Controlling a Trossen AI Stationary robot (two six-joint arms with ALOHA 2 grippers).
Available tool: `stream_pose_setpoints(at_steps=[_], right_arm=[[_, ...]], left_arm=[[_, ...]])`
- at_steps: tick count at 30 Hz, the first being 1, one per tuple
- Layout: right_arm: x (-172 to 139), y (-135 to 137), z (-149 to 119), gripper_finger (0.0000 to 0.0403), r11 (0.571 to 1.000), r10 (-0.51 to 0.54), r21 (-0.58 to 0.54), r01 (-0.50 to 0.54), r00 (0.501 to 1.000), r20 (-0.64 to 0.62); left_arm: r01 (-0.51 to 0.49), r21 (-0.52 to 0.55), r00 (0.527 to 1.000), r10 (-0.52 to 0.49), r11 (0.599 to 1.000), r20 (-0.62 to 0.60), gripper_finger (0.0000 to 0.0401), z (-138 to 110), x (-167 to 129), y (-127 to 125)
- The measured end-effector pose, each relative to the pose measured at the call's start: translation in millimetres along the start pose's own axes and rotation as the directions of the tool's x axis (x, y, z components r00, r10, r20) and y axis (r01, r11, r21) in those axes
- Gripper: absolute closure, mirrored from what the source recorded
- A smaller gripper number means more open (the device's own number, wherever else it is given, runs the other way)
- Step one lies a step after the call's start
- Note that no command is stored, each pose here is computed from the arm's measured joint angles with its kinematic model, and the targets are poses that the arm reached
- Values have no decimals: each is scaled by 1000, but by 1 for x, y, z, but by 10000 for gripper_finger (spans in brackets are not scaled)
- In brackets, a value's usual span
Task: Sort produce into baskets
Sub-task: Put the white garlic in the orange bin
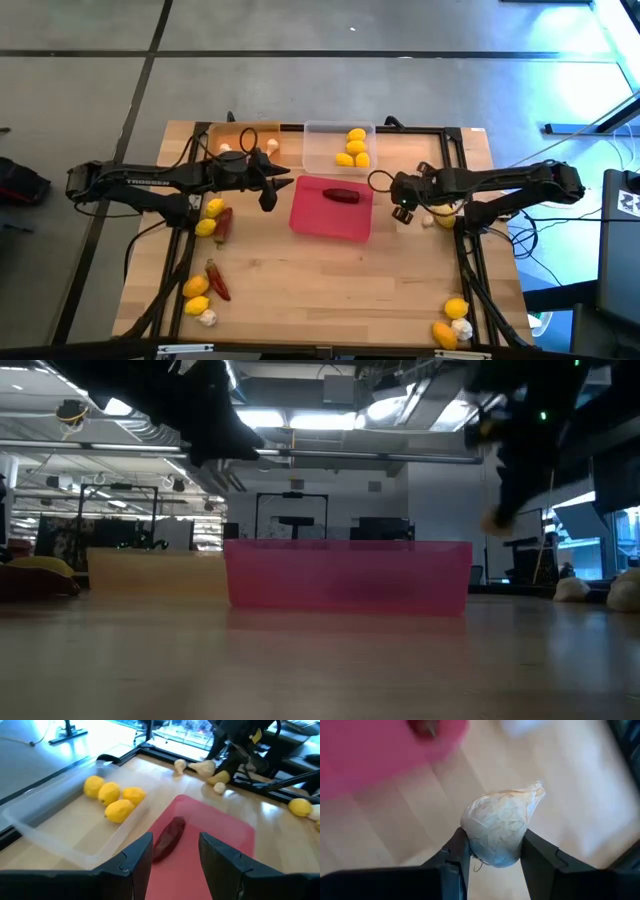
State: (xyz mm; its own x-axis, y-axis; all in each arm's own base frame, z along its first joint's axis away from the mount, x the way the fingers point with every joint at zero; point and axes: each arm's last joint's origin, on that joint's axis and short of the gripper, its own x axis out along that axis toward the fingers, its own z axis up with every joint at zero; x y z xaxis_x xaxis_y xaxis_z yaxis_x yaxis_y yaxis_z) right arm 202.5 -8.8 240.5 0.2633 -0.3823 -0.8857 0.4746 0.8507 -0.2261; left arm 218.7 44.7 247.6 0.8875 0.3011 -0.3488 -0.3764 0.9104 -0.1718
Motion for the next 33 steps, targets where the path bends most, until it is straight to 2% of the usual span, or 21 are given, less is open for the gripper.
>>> stream_pose_setpoints(at_steps=[4,10,19,24,31,33], right_arm=[[-13,15,10,279,996,15,-85,-2,988,155],[-20,36,21,279,977,90,-213,-19,941,328],[-26,58,47,278,946,188,-324,-3,819,542],[-18,71,59,278,916,243,-401,21,766,595],[-5,89,71,278,888,313,-460,16,712,628],[0,93,71,278,878,327,-478,13,713,620]], left_arm=[[35,4,999,-35,999,34,246,2,-1,-7],[80,-7,994,-79,997,80,246,5,2,-16],[138,-51,976,-127,989,178,246,5,24,-27],[167,-124,973,-143,978,180,246,-4,40,-33],[226,-131,956,-193,965,221,246,-8,52,-39],[253,-133,947,-217,958,238,246,-6,54,-40]])
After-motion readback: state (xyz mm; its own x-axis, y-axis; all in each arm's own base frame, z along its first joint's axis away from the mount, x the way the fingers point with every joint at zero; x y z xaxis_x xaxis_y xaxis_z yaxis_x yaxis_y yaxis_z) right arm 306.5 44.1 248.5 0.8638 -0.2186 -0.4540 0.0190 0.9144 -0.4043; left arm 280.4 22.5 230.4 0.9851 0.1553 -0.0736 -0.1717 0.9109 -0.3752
